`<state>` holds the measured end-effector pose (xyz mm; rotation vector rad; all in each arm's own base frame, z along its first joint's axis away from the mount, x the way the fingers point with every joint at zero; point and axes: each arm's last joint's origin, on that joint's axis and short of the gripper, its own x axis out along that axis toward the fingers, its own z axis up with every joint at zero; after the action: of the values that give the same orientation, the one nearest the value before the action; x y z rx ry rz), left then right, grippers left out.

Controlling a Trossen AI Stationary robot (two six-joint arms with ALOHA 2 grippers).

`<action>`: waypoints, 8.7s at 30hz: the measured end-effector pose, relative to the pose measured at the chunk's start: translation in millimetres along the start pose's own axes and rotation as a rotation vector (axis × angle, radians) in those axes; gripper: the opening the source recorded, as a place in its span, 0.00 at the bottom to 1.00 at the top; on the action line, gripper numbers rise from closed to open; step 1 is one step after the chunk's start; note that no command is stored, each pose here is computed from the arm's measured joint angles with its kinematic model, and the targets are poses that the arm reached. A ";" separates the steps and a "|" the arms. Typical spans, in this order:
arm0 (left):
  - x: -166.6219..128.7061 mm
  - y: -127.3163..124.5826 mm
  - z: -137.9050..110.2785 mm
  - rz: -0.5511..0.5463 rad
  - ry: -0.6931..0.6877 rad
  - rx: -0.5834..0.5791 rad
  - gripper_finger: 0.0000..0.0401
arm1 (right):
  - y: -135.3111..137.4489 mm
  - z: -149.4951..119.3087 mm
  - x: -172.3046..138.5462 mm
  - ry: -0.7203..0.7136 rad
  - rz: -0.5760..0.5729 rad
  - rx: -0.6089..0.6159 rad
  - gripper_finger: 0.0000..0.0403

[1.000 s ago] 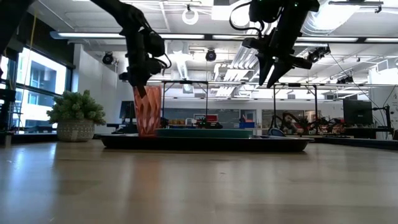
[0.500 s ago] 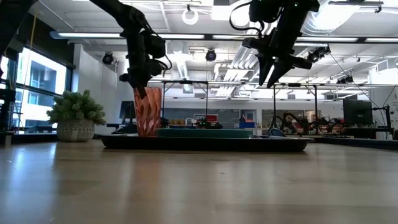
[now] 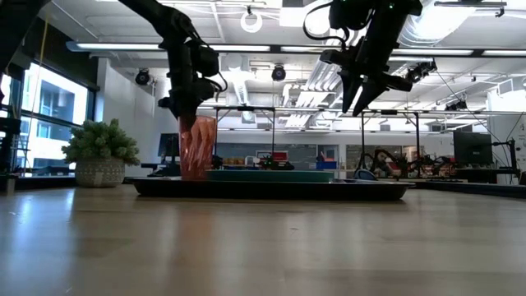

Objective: Pick and place plate/cup/fork/spoon on tray
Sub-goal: Put the orange glass onto the black tray, then put the fork onto the black tray

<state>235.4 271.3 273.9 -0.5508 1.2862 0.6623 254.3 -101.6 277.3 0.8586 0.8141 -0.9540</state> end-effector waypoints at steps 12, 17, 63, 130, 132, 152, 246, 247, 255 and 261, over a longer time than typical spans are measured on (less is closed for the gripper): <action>-0.1 -0.6 0.0 -0.012 -0.001 -0.002 0.25 | -0.1 0.1 0.0 -0.006 -0.005 0.000 0.24; -0.1 -0.9 0.0 -0.022 -0.001 -0.018 0.25 | -0.2 0.3 0.0 -0.011 -0.008 0.000 0.24; -113.9 -68.6 -49.1 -0.174 -0.449 0.098 0.25 | 14.6 -61.9 -16.2 0.310 -0.042 -0.088 0.24; -132.7 -146.8 -114.7 -0.349 -0.527 0.422 0.25 | 23.1 -326.3 -41.8 0.449 -0.393 0.158 0.25; -132.7 -146.7 -114.8 -0.349 -0.527 0.422 0.25 | 16.6 -327.7 -34.5 0.472 -0.374 0.171 0.25; -132.5 -145.7 -114.1 -0.330 -0.533 0.420 0.25 | -7.5 -334.7 -3.7 0.554 -0.344 0.220 0.25; -128.0 -59.0 -83.4 0.027 -0.597 0.113 0.25 | -19.7 26.3 16.6 0.050 -0.090 0.236 0.05; -128.0 -57.0 -83.1 0.033 -0.597 0.113 0.25 | -17.4 23.9 21.5 0.068 -0.100 0.235 0.05; -127.9 -42.1 -81.4 0.083 -0.593 0.134 0.25 | -5.1 7.9 59.6 0.194 -0.189 0.226 0.05; -127.7 -36.4 -81.0 0.096 -0.591 0.144 0.25 | -0.3 -2.2 83.2 0.258 -0.250 0.252 0.05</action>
<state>187.5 171.2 383.0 -0.1510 0.7965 0.7360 283.0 -127.9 203.8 1.1324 1.0543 -1.1991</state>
